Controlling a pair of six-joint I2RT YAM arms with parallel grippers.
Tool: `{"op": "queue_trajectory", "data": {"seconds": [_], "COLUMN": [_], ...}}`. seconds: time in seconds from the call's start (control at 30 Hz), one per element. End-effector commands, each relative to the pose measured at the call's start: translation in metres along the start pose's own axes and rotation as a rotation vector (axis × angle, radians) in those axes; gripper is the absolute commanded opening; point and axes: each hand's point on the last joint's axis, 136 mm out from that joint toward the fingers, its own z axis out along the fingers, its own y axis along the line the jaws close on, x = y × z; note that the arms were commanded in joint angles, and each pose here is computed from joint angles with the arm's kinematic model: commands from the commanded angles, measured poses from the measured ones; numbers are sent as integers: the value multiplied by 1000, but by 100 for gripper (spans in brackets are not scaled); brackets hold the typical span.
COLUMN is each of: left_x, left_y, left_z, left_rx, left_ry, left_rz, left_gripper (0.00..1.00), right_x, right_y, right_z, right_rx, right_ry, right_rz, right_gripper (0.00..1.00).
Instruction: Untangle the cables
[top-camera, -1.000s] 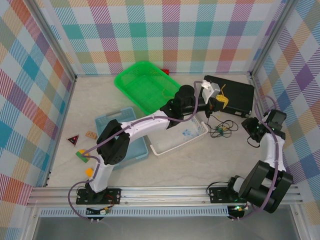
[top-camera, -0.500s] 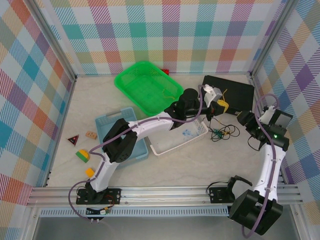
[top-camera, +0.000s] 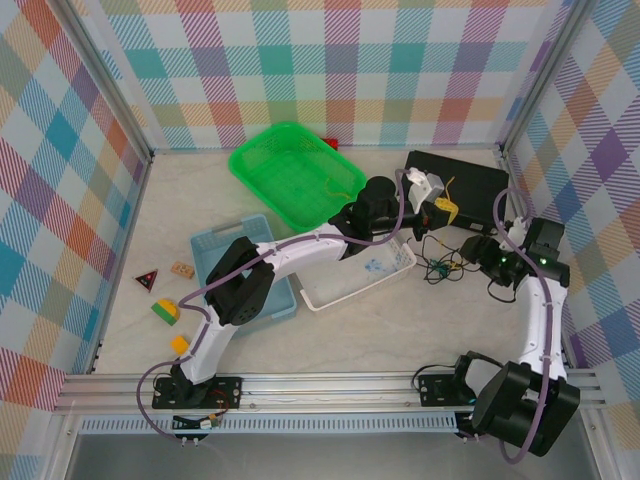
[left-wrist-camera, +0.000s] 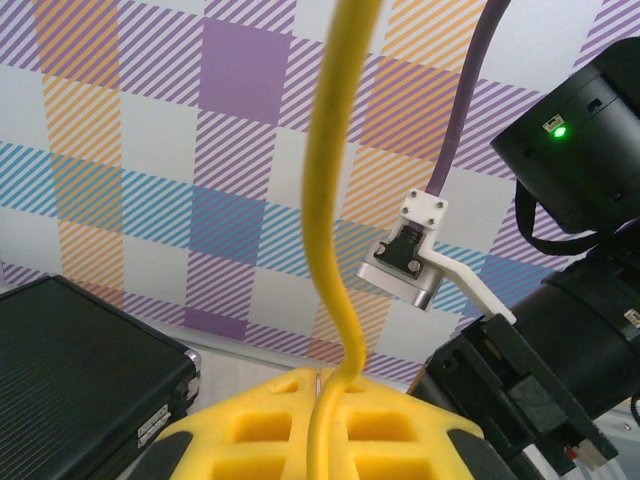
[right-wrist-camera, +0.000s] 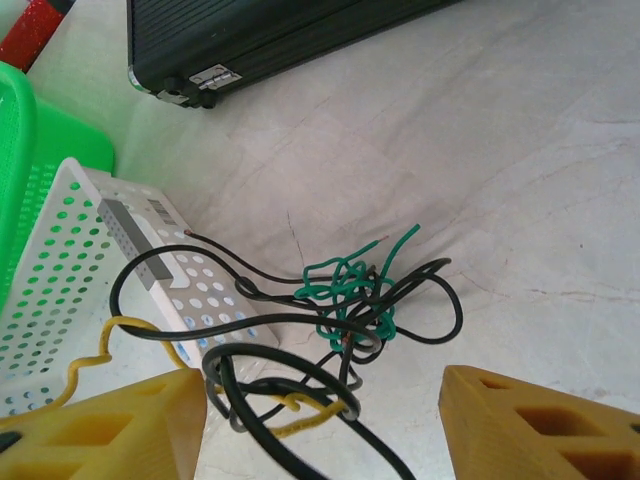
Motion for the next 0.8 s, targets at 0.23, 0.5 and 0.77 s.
{"op": "queue_trajectory", "data": {"seconds": [0.23, 0.5, 0.77], "left_x": [-34, -32, -20], "left_y": [-9, 2, 15], "left_z": [-7, -4, 5], "left_rx": [32, -6, -45], "left_ry": [-71, -69, -27], "left_rz": [43, 27, 26], "left_gripper": [0, 0, 0], "right_x": [-16, -8, -7], "right_y": [6, 20, 35], "right_z": [22, 13, -29], "right_rx": [-84, -153, -135], "right_ry": [-91, -107, -238], "right_rz": [-154, -177, -203], "right_gripper": [46, 2, 0]}}
